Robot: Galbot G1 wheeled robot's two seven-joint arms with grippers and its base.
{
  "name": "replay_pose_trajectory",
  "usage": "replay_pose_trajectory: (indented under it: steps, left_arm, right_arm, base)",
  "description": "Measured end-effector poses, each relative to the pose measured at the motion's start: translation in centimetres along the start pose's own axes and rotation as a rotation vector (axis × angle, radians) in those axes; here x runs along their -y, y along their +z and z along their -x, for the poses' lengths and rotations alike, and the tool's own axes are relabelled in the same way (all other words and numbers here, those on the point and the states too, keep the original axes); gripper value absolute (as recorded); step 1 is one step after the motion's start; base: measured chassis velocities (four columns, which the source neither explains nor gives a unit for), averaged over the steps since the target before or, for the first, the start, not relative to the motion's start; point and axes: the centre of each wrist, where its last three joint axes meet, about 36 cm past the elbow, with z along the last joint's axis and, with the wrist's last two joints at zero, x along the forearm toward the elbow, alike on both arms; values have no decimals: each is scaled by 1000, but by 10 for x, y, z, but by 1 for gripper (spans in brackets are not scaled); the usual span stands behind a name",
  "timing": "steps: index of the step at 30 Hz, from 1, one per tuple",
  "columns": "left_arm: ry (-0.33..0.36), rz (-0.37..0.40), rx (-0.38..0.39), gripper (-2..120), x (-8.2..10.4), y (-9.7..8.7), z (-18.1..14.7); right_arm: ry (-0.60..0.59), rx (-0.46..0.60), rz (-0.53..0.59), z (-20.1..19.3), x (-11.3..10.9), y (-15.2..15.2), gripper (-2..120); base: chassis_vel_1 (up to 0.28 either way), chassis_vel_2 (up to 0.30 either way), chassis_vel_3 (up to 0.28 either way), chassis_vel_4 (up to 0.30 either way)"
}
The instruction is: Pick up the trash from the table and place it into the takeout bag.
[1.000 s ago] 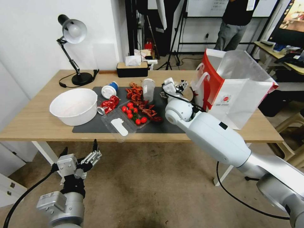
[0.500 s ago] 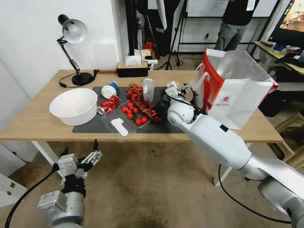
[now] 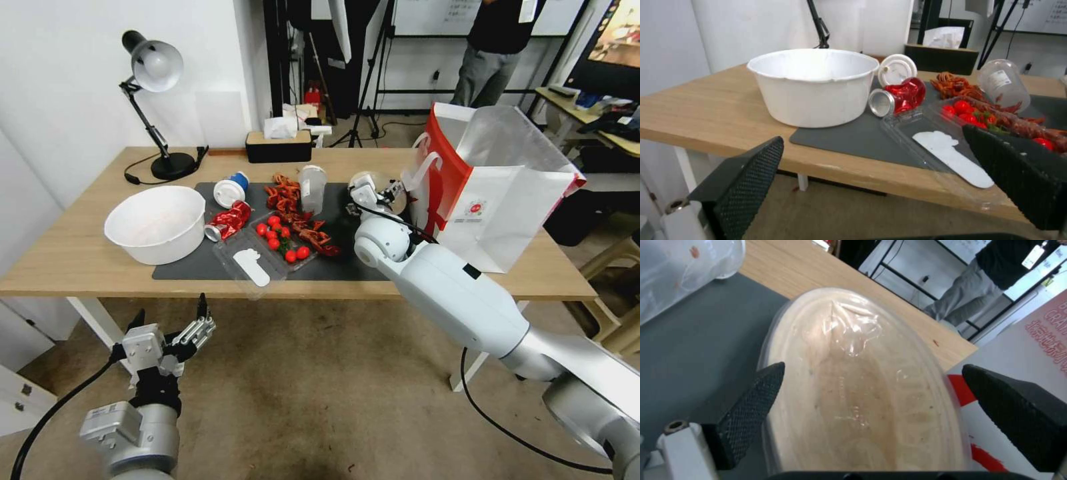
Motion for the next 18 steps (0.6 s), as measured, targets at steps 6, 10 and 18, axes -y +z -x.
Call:
replay_pose_trajectory:
  steps: [6,10,18]
  left_arm:
    - [1,0,-2,100,0,0,0]
    - [1,0,-4,100,0,1,0]
    - [1,1,-10,100,1,3,0]
  right_arm:
    - [-6,-9,-4,3,-1,2,100]
    - [-19,-18,-2,6,-1,5,100]
    - [-32,-3,3,0,1,5,100]
  base:
    - [0,0,0,0]
    - [0,0,0,0]
    - [0,0,0,0]
